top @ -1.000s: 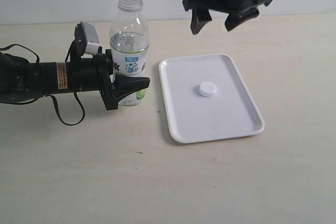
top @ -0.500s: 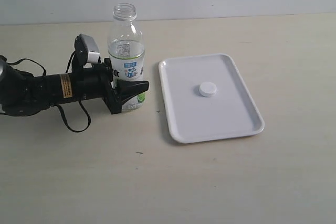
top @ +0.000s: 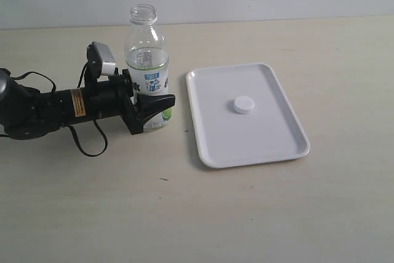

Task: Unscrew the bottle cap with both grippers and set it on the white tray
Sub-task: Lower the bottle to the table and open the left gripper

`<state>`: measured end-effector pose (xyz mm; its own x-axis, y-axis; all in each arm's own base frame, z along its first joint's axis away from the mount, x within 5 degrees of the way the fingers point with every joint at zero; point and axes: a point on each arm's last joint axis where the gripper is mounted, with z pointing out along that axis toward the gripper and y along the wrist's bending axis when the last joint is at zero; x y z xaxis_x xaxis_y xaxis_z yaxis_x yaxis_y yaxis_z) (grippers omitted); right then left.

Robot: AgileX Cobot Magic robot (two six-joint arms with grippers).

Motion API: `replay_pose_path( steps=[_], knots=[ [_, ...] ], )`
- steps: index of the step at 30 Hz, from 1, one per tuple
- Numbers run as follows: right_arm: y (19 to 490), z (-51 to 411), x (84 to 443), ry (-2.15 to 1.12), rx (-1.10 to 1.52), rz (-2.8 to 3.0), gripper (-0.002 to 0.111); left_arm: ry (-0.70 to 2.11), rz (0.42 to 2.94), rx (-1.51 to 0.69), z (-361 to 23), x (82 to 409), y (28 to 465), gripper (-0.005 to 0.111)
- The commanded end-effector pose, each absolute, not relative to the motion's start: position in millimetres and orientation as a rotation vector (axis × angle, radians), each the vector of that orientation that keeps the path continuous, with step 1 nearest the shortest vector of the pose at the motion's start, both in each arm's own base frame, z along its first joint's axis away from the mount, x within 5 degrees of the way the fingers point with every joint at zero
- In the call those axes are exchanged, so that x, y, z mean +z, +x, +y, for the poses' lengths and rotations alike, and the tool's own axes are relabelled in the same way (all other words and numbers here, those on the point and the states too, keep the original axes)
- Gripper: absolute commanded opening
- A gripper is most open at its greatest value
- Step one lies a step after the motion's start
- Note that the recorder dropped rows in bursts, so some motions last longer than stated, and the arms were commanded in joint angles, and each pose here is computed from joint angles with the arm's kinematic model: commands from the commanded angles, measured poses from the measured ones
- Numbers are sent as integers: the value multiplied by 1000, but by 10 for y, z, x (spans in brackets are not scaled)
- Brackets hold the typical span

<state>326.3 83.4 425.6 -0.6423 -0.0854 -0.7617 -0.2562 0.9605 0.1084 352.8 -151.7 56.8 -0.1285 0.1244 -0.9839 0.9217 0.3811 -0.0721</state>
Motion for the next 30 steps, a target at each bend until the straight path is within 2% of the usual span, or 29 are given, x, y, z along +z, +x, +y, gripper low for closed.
replay_pose_path(
  steps=[1, 3, 5, 10, 18, 30],
  knots=[
    [3251, 831, 4298, -252, 245, 2239, 74, 920, 1571, -905, -1502, 566, 3562, 66],
    [3253, 823, 4297, -255, 232, 2238, 74, 892, 1586, -916, -1499, 569, 3571, 74],
    [3255, 815, 4296, -258, 217, 2238, 74, 896, 1582, -915, -1500, 576, 3570, 77],
    [3255, 813, 4296, -259, 214, 2238, 74, 916, 1574, -918, -1500, 595, 3563, 77],
    [3258, 803, 4295, -263, 196, 2237, 74, 971, 1494, -900, -1513, 887, 3571, 77],
    [3303, 805, 4248, -267, 181, 2248, 74, 975, 1501, -866, -1161, 1037, 3648, 77]
  ],
)
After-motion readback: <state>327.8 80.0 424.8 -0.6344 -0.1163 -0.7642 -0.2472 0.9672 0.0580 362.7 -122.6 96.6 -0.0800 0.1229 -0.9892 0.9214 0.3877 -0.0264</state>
